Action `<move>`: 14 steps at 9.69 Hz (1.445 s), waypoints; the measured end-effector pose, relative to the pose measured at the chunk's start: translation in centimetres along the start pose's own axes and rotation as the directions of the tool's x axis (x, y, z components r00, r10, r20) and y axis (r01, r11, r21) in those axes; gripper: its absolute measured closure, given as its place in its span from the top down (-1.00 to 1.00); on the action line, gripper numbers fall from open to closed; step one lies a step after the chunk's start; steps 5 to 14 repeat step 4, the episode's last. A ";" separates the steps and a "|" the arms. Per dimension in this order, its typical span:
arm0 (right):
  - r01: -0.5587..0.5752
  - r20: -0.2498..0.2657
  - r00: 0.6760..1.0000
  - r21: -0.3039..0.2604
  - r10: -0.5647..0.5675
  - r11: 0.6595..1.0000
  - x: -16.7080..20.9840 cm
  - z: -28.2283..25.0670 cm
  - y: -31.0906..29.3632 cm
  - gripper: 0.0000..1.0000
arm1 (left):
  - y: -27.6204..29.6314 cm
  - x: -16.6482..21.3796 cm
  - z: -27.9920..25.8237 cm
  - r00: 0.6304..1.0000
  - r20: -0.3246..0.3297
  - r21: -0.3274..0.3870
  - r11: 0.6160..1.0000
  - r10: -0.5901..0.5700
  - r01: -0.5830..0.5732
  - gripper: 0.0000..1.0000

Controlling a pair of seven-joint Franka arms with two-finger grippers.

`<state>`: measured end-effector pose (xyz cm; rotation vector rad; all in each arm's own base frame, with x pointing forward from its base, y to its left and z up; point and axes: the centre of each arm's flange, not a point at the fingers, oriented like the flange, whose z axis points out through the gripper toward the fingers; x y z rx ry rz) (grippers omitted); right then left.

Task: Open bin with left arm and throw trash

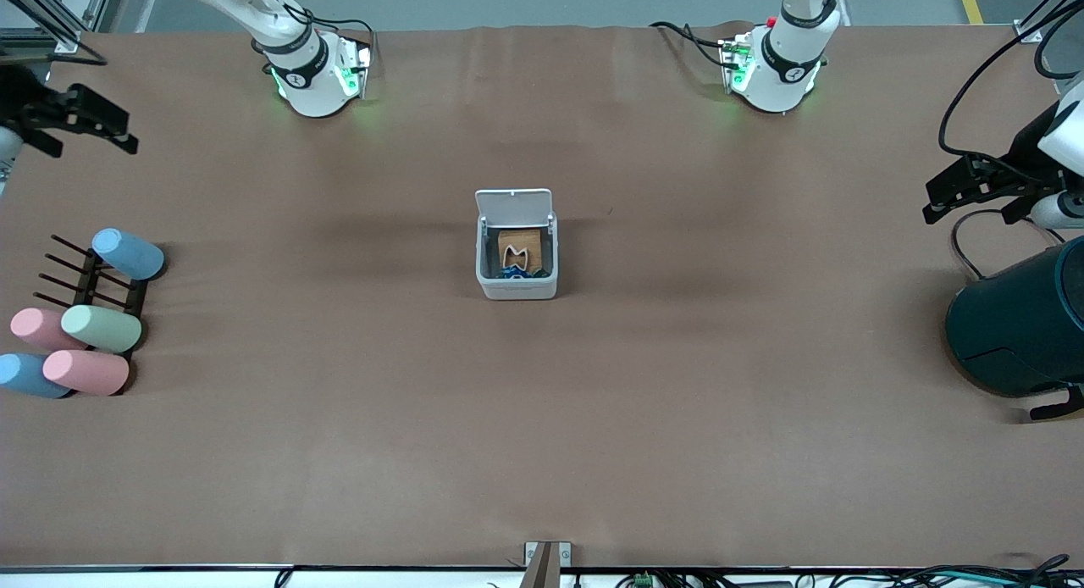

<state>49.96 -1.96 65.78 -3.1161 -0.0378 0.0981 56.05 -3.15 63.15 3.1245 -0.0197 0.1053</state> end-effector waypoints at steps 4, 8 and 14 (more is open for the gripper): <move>0.001 -0.018 1.000 -0.002 -0.001 1.000 0.0 -1.4 0.0 1.00 | -0.2 0.2 0.4 1.000 0.007 0.000 1.000 -0.004 0.004 1.00; 0.001 -0.018 1.000 -0.002 -0.001 1.000 0.0 -1.4 0.0 1.00 | -0.2 0.2 0.4 1.000 0.007 0.000 1.000 -0.004 0.004 1.00; 0.001 -0.018 1.000 -0.002 -0.001 1.000 0.0 -1.4 0.0 1.00 | -0.2 0.2 0.4 1.000 0.007 0.000 1.000 -0.004 0.004 1.00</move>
